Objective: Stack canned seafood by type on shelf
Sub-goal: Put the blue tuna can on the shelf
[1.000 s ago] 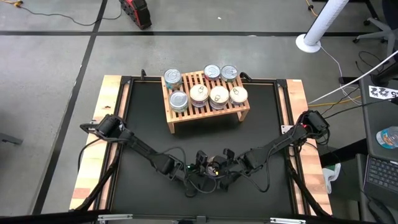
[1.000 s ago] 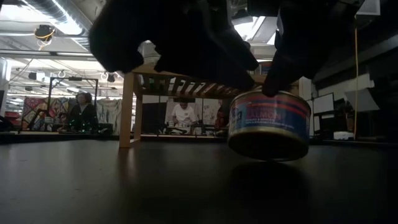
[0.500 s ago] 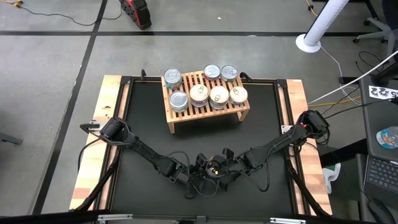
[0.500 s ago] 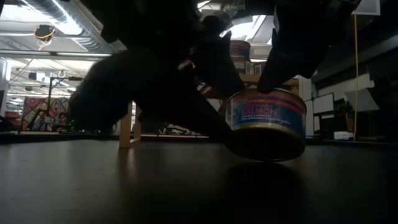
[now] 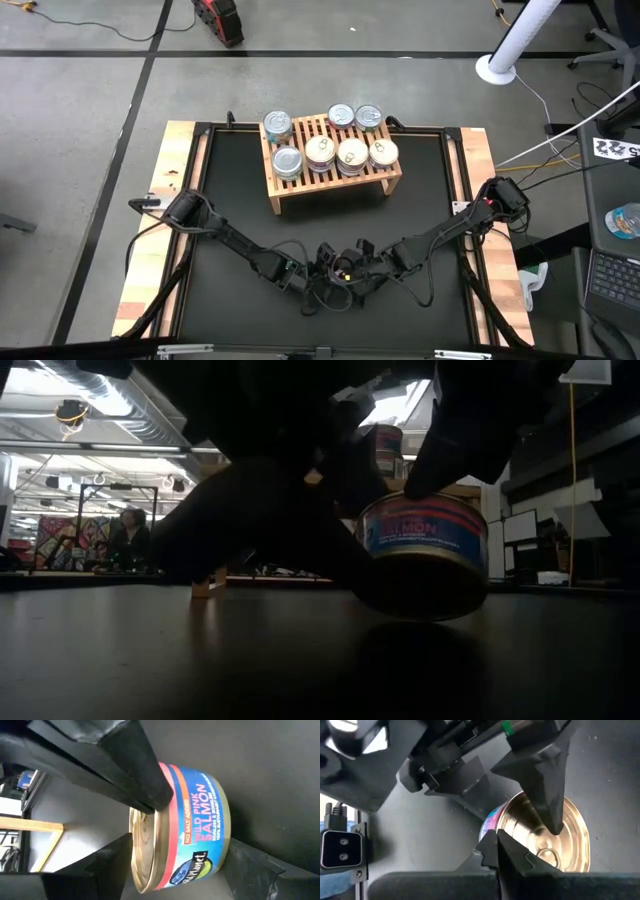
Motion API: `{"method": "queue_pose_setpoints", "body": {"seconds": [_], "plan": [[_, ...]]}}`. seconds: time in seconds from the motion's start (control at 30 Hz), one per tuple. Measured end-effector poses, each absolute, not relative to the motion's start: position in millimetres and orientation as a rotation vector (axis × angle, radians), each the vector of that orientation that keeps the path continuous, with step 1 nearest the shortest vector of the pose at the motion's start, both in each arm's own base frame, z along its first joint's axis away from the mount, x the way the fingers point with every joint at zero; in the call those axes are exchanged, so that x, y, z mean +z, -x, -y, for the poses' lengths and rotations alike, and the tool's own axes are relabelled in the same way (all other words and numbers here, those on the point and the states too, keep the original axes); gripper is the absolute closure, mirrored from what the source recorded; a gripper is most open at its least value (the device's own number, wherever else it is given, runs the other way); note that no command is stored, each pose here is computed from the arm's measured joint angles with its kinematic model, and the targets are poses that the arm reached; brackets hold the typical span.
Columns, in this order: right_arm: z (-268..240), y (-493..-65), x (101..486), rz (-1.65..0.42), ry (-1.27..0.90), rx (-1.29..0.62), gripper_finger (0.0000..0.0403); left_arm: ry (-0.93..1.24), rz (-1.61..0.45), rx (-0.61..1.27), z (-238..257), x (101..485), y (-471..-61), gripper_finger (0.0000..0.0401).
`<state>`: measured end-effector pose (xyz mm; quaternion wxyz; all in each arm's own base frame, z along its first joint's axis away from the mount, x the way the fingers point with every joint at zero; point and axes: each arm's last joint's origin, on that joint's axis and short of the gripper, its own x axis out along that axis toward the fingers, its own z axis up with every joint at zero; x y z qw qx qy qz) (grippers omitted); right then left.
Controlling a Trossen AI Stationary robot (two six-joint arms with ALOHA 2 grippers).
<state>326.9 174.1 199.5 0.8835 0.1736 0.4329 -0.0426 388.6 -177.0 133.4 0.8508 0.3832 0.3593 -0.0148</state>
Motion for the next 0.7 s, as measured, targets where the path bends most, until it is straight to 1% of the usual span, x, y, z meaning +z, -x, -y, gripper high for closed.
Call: {"method": "queue_pose_setpoints", "body": {"seconds": [0.13,0.2,0.27,0.43,0.47,0.57,0.7], "plan": [[-174,-327,199,-0.906,-0.363,-0.083,0.0403,-0.779,-0.759,-0.015,176,133,-389,0.0122],[-175,-327,199,-0.917,-0.372,-0.066,0.0403,-0.782,-0.758,-0.018,177,133,-388,0.013],[-175,-327,199,-0.922,-0.376,-0.058,0.0402,-0.787,-0.755,-0.025,180,133,-387,0.0148],[-175,-327,201,-0.921,-0.385,-0.044,0.0393,-0.798,-0.751,-0.033,184,133,-385,0.0209],[-175,-327,201,-0.922,-0.389,-0.039,0.0389,-0.799,-0.749,-0.035,186,133,-384,0.0216],[-176,-327,201,-0.924,-0.393,-0.03,0.0371,-0.798,-0.747,-0.039,187,133,-384,0.0216],[-176,-327,201,-0.92,-0.389,-0.038,0.0327,-0.796,-0.746,-0.037,187,133,-384,0.0216]]}}
